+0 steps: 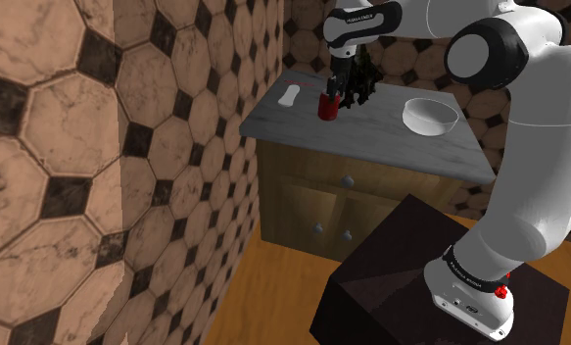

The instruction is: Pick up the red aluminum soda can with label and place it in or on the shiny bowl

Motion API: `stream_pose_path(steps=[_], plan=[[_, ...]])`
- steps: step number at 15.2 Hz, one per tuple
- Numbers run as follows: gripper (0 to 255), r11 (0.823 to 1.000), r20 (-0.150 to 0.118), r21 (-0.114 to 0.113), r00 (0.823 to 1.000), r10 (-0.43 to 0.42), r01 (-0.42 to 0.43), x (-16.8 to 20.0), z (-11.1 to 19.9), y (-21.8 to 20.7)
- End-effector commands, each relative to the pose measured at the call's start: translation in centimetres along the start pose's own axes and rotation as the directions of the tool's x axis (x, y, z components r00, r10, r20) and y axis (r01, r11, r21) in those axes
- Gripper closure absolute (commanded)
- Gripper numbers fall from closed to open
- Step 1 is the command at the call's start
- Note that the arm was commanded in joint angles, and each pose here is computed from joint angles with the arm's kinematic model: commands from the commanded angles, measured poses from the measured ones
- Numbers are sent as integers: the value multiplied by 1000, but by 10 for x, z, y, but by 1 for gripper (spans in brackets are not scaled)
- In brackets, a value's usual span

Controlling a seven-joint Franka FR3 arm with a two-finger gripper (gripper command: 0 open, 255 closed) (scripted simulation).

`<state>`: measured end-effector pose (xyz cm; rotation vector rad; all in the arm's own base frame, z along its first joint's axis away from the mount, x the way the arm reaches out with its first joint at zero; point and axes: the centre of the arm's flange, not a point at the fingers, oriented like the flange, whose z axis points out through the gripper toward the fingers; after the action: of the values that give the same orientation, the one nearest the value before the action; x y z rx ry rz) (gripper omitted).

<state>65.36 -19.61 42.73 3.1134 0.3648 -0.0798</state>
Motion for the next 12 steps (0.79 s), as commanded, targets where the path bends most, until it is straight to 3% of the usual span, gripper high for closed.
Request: stream_pose_path(steps=[1,12], plan=[[255,1000,2,0,1000,0,0,0,1,0],[255,1000,2,0,1000,0,0,-2,-46,0]])
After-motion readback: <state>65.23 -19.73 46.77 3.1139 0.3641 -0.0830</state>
